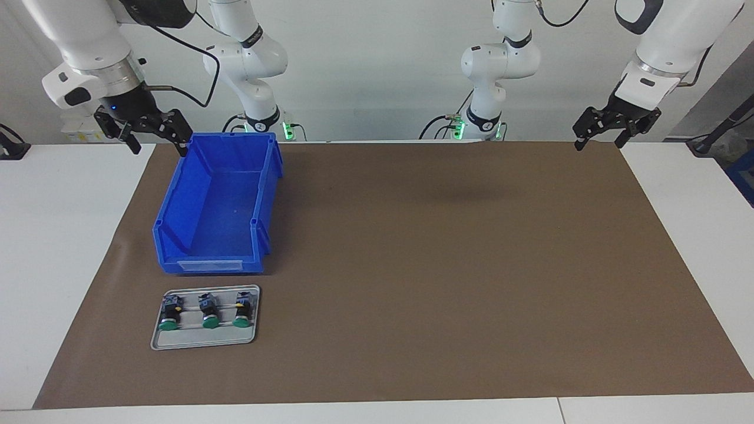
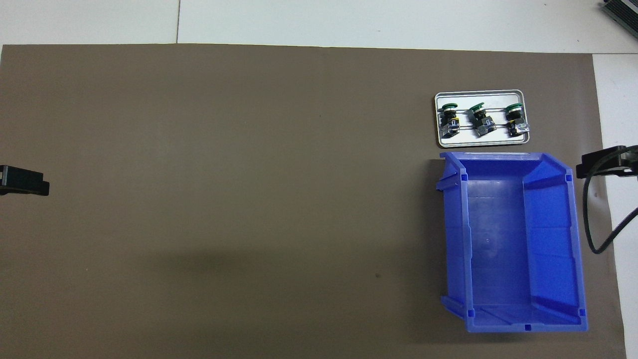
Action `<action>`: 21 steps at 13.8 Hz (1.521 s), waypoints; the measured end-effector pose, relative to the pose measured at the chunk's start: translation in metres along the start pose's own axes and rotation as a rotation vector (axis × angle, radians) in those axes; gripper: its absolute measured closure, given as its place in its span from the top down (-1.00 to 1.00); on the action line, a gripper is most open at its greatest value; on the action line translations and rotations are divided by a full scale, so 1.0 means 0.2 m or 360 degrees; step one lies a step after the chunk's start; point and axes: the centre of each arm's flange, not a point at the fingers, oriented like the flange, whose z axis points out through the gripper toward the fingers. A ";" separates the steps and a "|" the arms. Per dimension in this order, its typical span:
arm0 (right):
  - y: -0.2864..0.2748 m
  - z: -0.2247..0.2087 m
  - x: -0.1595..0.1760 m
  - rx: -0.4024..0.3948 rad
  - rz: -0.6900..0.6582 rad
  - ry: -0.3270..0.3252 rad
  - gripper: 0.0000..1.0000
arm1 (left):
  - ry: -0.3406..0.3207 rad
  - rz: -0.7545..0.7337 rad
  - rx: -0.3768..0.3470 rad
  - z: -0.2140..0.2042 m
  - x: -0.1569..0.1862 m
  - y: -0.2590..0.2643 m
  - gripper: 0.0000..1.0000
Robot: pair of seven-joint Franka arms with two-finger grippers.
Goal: Place and press button with both arms
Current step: 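Reach the right gripper to the metal tray of green buttons, then grasp a green button module from the tray with the right gripper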
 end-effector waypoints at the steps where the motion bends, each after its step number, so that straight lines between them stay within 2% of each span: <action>1: 0.00 0.00 0.00 0.0000 0.0000 0.0001 1.00 | 0.0000 0.0000 0.0000 0.00 0.00 0.00 1.00; 5: 0.00 0.00 0.01 0.0001 0.0014 0.0031 1.00 | 0.0000 0.0000 0.0000 0.00 0.00 0.00 1.00; 9: 0.00 0.13 0.15 -0.0005 0.0038 0.0166 1.00 | 0.0000 0.0000 0.0000 0.00 0.00 0.00 1.00; 11: -0.02 0.31 0.31 -0.0001 0.0020 0.0213 1.00 | 0.0000 0.0000 0.0000 0.00 0.00 0.00 1.00; 14: -0.04 0.70 0.63 -0.0046 -0.0123 0.0292 1.00 | 0.0000 0.0000 0.0000 0.00 0.00 0.00 1.00; 17: -0.07 1.06 0.87 -0.0076 -0.0238 0.0312 1.00 | 0.0000 0.0000 0.0000 0.00 0.00 0.00 1.00; 21: -0.07 1.33 0.89 -0.0049 -0.0471 0.0198 1.00 | 0.0000 0.0000 0.0000 0.00 0.00 0.00 1.00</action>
